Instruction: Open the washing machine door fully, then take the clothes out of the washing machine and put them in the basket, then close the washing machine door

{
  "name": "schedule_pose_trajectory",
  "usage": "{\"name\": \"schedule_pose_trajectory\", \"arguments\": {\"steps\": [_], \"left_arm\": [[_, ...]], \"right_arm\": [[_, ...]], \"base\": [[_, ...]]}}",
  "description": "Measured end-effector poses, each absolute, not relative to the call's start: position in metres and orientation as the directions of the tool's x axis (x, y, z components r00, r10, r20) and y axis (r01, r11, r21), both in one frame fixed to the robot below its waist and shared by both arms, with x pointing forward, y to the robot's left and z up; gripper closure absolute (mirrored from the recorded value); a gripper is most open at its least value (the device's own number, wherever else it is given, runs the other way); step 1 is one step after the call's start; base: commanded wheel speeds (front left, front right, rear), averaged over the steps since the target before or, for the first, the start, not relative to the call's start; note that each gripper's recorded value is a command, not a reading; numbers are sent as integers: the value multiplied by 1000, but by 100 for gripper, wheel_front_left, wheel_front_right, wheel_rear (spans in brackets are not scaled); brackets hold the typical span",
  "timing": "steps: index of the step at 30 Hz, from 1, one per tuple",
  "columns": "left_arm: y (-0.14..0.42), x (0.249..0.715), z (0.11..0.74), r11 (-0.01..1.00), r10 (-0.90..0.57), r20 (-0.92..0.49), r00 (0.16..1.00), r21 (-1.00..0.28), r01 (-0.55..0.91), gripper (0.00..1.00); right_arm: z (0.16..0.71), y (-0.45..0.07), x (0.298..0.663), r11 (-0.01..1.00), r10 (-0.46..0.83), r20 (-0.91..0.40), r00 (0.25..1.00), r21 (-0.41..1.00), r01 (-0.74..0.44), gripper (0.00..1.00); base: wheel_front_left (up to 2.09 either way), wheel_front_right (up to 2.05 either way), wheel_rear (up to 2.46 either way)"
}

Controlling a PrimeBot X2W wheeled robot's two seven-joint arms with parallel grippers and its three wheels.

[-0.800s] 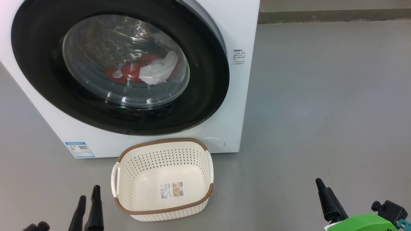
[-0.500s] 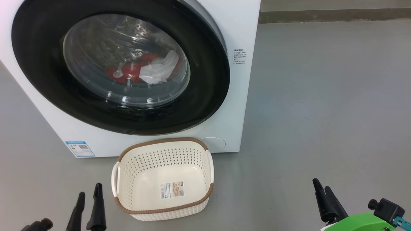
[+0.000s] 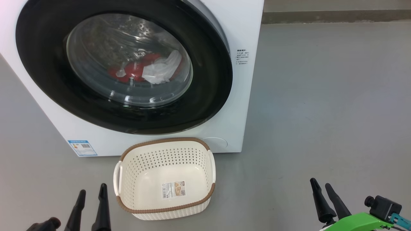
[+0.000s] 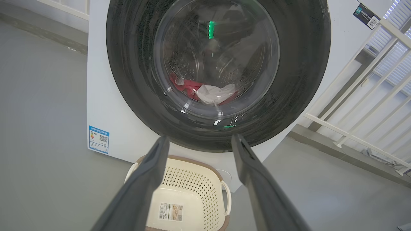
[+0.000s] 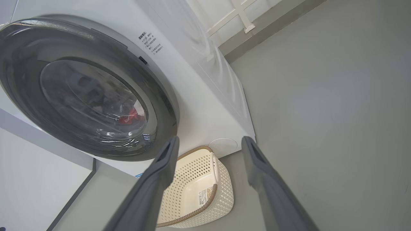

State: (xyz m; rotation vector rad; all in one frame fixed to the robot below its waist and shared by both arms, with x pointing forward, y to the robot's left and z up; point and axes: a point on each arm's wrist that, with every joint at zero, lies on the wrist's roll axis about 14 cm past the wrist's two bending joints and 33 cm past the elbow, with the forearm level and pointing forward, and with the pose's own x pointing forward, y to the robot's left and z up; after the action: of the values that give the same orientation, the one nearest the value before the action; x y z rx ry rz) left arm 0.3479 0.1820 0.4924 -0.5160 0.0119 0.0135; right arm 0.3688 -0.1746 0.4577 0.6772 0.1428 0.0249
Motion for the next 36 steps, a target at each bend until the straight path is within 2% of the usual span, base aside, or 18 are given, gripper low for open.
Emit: {"name": "schedule_pose_trajectory", "arguments": {"steps": [17,36], "left_arm": [[178,344,502,957,-19,36,999,-290,29,0],[174,338,507,994,-51,76,996,-97,58,0]], "right_arm": [[465,-166,369,866,105,-80,991,497,-52,0],[475,-176,370,943,102,-23,995,319,-89,0]], "base": [[0,0,0],[0,0,0]]}}
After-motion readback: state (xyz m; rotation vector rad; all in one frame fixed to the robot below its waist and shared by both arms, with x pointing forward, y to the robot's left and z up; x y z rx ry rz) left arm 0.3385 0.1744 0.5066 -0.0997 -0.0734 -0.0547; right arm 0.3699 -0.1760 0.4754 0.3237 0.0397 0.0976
